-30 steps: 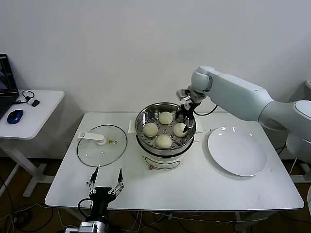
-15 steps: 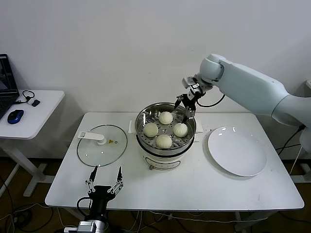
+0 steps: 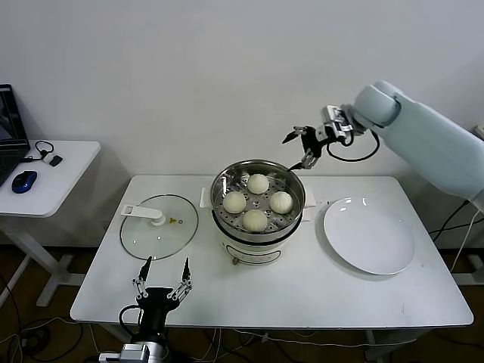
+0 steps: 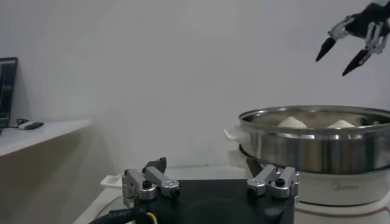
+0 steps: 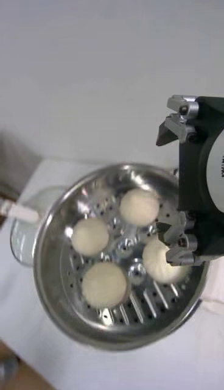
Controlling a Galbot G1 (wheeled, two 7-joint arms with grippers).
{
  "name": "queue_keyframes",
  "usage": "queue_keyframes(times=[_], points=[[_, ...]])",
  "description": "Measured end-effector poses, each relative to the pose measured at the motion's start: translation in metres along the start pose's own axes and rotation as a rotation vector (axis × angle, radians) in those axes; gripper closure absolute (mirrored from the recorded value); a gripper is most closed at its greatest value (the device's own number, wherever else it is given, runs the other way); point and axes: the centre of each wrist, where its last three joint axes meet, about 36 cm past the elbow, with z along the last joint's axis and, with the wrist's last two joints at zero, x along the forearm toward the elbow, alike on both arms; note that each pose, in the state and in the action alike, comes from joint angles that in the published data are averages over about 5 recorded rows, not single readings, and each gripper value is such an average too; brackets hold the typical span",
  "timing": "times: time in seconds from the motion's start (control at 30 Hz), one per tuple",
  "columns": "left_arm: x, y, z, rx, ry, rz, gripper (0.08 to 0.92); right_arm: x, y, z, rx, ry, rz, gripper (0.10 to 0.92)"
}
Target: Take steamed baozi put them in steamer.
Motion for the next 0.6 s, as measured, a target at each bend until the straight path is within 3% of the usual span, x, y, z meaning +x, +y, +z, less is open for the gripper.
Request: queue_keyframes(times=[0.27,0.6], points=[[0.002,-0.001,0.001,-0.005,0.004,0.001,0.177,0.019,0.061,0.05,-0.115,-0.098,0.219,0.2],[0.006,-0.005,0.003,-0.008,0.013,-0.001,0.177,-0.004,0.157,0.084,-0.284,-0.287,0.493,0.2]])
